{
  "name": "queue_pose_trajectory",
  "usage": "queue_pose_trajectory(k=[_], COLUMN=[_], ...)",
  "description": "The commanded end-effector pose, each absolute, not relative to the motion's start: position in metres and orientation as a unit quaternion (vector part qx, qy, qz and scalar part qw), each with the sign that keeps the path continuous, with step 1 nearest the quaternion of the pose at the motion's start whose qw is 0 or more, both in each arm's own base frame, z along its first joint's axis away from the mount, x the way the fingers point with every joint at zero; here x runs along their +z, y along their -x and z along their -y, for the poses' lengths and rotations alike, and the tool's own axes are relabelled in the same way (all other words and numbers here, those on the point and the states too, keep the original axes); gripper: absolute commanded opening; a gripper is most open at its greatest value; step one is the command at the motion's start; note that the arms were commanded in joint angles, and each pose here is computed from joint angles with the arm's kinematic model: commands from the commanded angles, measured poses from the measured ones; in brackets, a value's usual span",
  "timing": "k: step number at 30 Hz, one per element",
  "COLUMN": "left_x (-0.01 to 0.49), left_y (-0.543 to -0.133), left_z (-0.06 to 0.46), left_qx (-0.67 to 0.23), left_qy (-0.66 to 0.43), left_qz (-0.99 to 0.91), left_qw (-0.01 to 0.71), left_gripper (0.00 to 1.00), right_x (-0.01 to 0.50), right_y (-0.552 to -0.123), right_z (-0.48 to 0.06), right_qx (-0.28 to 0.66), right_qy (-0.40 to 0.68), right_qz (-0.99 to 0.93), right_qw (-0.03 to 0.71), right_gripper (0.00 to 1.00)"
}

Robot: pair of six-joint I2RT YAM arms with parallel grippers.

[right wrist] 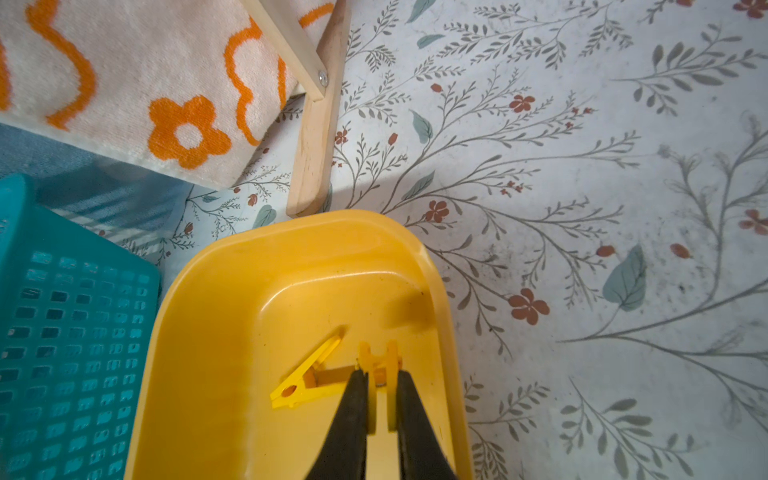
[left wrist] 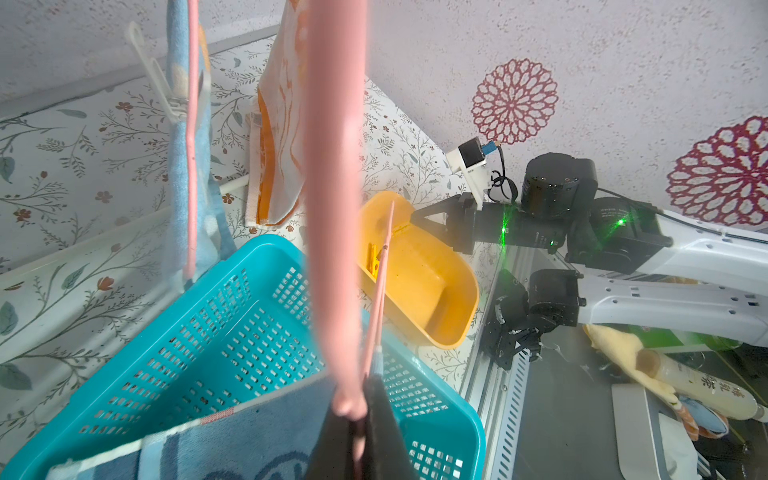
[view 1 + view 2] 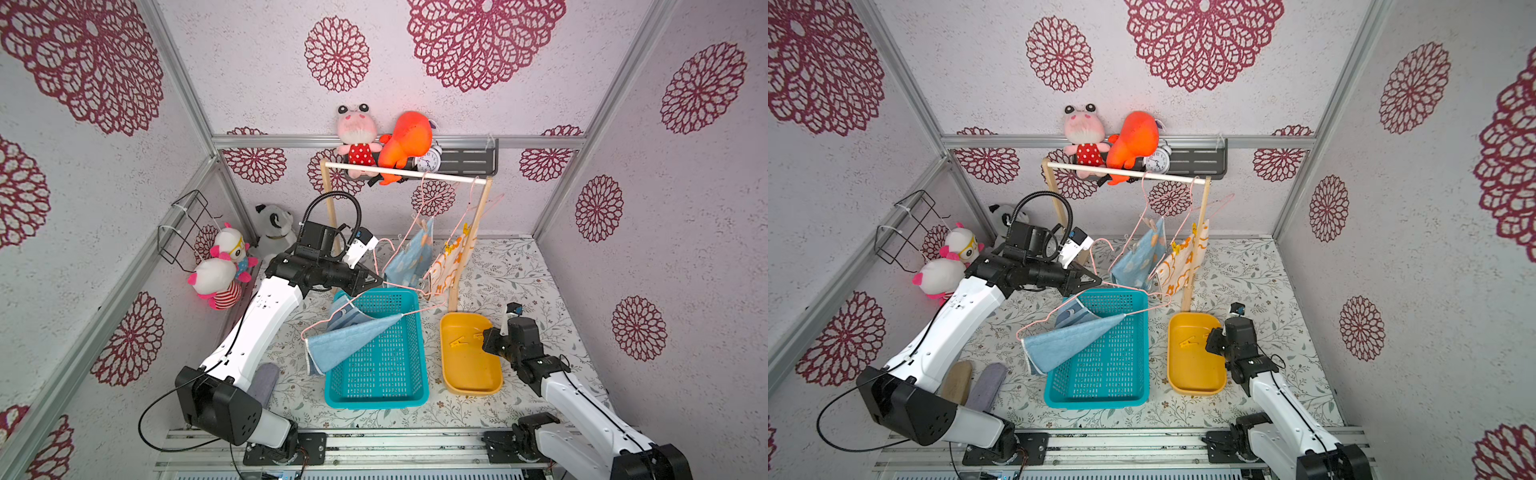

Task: Remove the clothespins securing towels to the hanger
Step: Place the clothespin in the storage box.

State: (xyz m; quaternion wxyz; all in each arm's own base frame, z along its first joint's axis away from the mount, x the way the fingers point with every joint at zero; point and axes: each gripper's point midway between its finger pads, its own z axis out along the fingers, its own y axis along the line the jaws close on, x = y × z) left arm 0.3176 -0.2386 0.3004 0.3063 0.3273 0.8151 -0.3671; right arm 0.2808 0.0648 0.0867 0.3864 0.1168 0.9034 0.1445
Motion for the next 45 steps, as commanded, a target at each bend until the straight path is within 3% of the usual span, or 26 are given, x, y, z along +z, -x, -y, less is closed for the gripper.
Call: queue_pose_trajectory(k=[1,9,19,28,35,45], left_x=[0.312,0.313,0.312,0.313,0.313,0.317], left_y=[-0.315,-0.315,-0.315,-0.314,-0.314,-0.313], left_z=[0.240,0.240,0.241,0.241,0.241,0.241], left_qx=[-0.369,-0.369,-0.372,-0.373,-0.372,-0.371], left_qy=[-0.337,-0.338,-0.339,-0.339,-0.338,-0.339], left_qz=[-0.802,-0.801,-0.801,-0.800,-0.800,-0.798], left_qw=[0.327,0.328,0.326,0.327,0.327,0.332], left_gripper=[0.00,0.00,0.00,0.00,0.00,0.00], right_x=[0.098,0.094,0.109,0.175,0.244,0.269], right_y=[-0.291,-0.294,-0.294,-0.294,-0.267,-0.244], right_z=[-0.068,-0.068,-0.068,-0.084,-0.139,-0.214], right_qx=[0.163,0.160,0.151,0.173,0.251,0.341], right_qy=[-0.122,-0.122,-0.101,-0.030,0.098,0.207], right_qz=[-0.890,-0.893,-0.892,-0.860,-0.785,-0.738], right_qw=[0.407,0.403,0.414,0.479,0.557,0.544], right_gripper=[0.18,0.33,0.40,0.40,0.38,0.35])
